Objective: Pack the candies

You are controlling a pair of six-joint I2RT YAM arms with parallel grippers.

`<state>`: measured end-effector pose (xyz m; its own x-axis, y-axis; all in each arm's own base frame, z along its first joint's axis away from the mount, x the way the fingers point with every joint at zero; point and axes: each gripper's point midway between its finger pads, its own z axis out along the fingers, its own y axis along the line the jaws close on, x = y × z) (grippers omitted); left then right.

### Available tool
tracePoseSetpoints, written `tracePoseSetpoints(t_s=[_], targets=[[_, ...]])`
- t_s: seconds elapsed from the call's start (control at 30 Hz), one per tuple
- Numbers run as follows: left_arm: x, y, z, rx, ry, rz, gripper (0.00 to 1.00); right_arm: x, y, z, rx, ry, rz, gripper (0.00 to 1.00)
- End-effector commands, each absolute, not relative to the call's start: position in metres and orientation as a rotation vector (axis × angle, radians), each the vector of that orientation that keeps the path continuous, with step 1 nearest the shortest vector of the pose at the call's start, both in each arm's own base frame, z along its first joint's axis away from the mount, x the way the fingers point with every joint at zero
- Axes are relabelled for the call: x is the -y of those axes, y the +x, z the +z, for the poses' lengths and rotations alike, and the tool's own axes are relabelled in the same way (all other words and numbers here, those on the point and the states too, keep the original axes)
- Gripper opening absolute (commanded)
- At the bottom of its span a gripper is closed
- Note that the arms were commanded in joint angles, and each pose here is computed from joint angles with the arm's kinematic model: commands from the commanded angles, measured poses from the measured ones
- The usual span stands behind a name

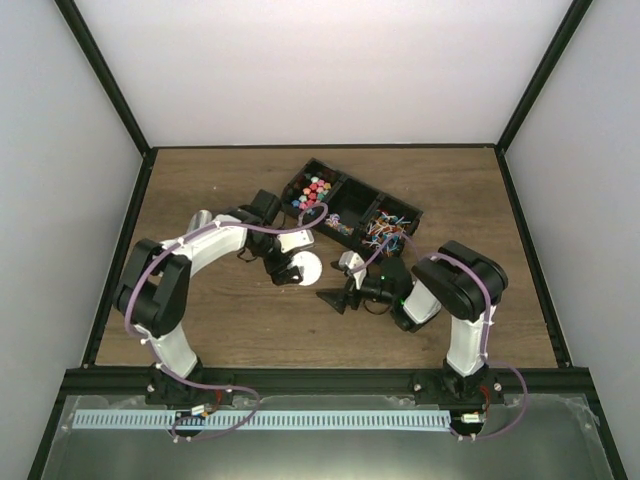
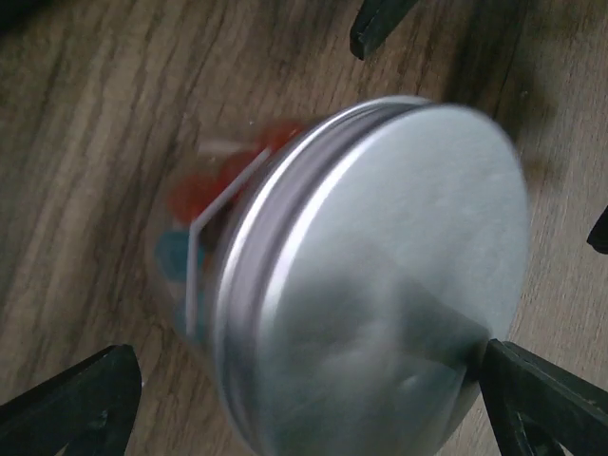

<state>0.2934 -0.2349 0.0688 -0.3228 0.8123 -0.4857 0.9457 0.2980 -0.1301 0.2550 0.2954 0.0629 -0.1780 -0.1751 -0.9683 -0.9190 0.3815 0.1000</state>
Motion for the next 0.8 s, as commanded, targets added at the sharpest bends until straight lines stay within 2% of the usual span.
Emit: tracePoseSetpoints(t_s=[0.0,0.13,0.3,0.5,0.77], targets=[[0.235,0.293,0.056,-2.297,1.581,-0.623,0.98,-0.308,0.258,0.079,-1.504,-1.019,0.910,1.00],[0.246,0.316,0.068,-2.323,1.486,-0.732,0.92,-0.309,0.256,0.080,-1.500,-1.027,0.916,0.99],[0.255,0.311,0.080,-2.237,1.551,-0.802,0.94,-0.306,0.259,0.075,-1.512,-1.031,0.869,0.99],[0.265,0.323,0.098,-2.238,1.487,-0.849,0.94,-0.306,0.267,0.078,-1.528,-1.003,0.856,0.99],[0.267,0.359,0.112,-2.146,1.361,-0.624,1.00,-0.298,0.280,0.078,-1.582,-0.932,0.815,1.00]])
